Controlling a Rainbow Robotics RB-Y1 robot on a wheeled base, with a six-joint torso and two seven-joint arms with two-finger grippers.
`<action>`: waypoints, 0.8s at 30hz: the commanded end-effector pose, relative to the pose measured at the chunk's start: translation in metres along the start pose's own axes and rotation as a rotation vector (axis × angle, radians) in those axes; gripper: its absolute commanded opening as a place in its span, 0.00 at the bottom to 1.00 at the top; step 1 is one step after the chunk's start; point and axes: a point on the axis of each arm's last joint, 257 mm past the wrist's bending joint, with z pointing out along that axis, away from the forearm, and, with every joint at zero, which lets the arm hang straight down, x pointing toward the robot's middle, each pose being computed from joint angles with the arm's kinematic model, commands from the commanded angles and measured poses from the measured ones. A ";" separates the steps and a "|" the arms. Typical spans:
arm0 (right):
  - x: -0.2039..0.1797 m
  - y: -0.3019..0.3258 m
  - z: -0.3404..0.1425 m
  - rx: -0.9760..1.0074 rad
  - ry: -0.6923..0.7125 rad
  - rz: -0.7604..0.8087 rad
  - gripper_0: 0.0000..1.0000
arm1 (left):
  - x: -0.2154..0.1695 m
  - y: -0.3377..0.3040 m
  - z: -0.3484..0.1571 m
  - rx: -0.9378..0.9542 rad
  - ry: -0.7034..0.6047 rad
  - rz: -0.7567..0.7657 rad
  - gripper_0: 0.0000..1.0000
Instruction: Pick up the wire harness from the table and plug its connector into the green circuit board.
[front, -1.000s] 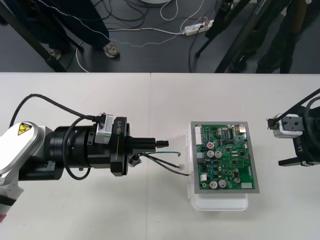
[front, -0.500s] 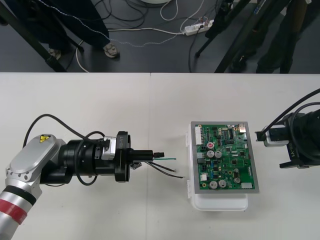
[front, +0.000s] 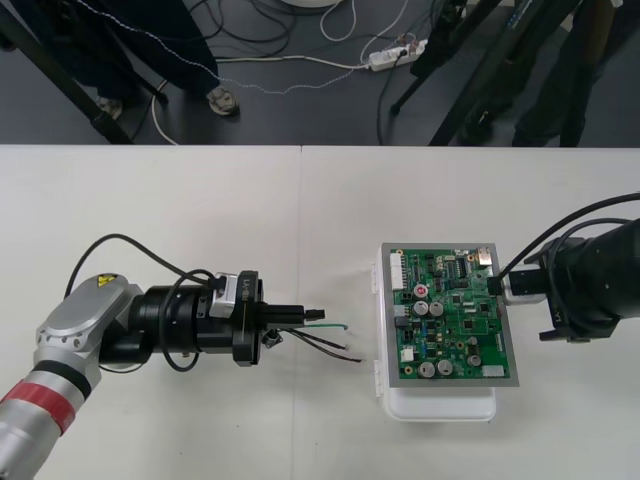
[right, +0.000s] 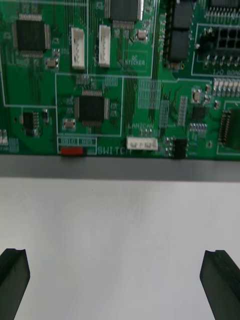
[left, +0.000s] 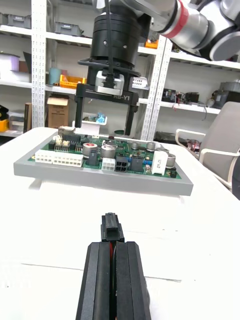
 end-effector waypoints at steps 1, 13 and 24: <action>-0.026 -0.010 0.002 0.037 -0.023 0.010 1.00 | -0.028 -0.002 0.022 0.074 -0.087 0.161 0.00; -0.034 -0.006 0.018 0.045 0.000 0.017 1.00 | -0.031 -0.001 0.040 0.104 -0.085 0.197 0.00; -0.041 0.005 0.025 0.040 -0.010 0.071 1.00 | -0.027 -0.004 0.057 0.106 -0.080 0.169 0.00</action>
